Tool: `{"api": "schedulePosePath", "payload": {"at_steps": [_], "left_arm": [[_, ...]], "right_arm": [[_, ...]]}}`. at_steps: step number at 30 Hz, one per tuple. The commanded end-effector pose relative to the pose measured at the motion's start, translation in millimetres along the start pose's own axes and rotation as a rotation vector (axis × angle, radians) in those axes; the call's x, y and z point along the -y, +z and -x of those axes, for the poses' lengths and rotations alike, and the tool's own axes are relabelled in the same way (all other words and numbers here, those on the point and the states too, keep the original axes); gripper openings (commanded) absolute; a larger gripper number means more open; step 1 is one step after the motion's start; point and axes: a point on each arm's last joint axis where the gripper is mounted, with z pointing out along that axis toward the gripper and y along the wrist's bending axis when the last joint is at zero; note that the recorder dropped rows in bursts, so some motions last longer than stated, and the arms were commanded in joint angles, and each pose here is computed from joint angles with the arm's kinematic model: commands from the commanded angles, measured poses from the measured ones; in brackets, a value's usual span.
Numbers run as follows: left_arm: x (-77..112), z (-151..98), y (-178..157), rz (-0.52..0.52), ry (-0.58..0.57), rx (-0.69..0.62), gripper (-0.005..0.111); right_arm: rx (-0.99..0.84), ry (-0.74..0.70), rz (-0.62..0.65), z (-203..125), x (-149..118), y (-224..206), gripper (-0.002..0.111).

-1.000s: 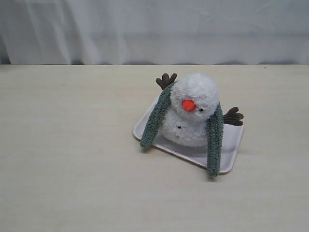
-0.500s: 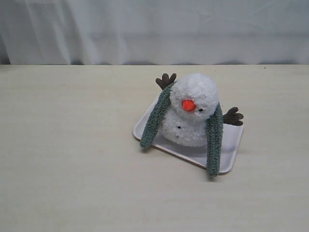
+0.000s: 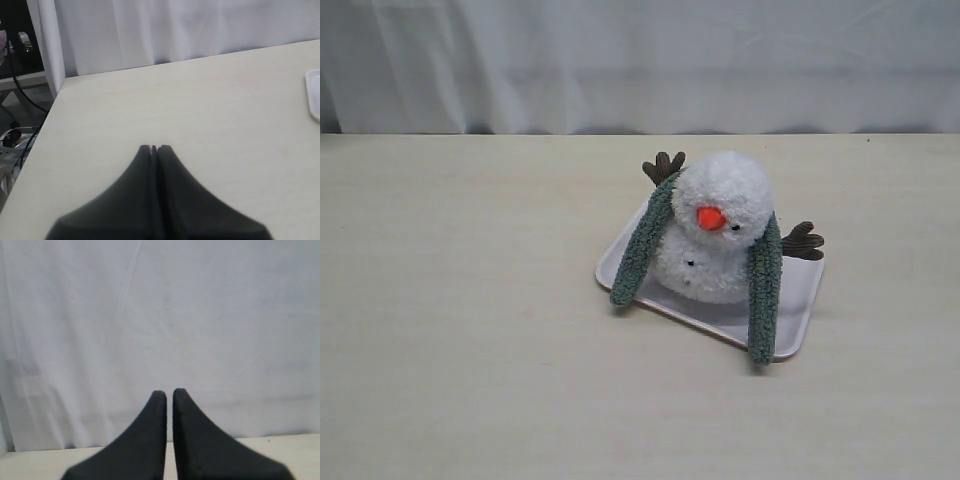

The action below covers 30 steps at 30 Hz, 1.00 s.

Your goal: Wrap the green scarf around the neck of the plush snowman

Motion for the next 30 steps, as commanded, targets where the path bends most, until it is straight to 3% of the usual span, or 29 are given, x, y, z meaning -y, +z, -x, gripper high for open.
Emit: {"api": "schedulePosePath", "payload": {"at_steps": [1, 11, 21, 30], "left_arm": [[0.0, 0, 0, 0.002, -0.003, 0.01, 0.0], [0.0, 0, 0, 0.002, -0.003, 0.01, 0.0], [0.0, 0, 0, 0.002, -0.003, 0.01, 0.0], [0.0, 0, 0, 0.002, -0.003, 0.01, 0.0]], "right_arm": [[0.073, -0.145, 0.028, -14, -6, 12, 0.004], [0.083, -0.254, -0.047, -79, 6, 40, 0.004], [-0.101, -0.326, -0.07, -152, 20, 49, 0.004], [-0.173, -0.295, -0.12, -160, 24, 48, 0.004]]}}
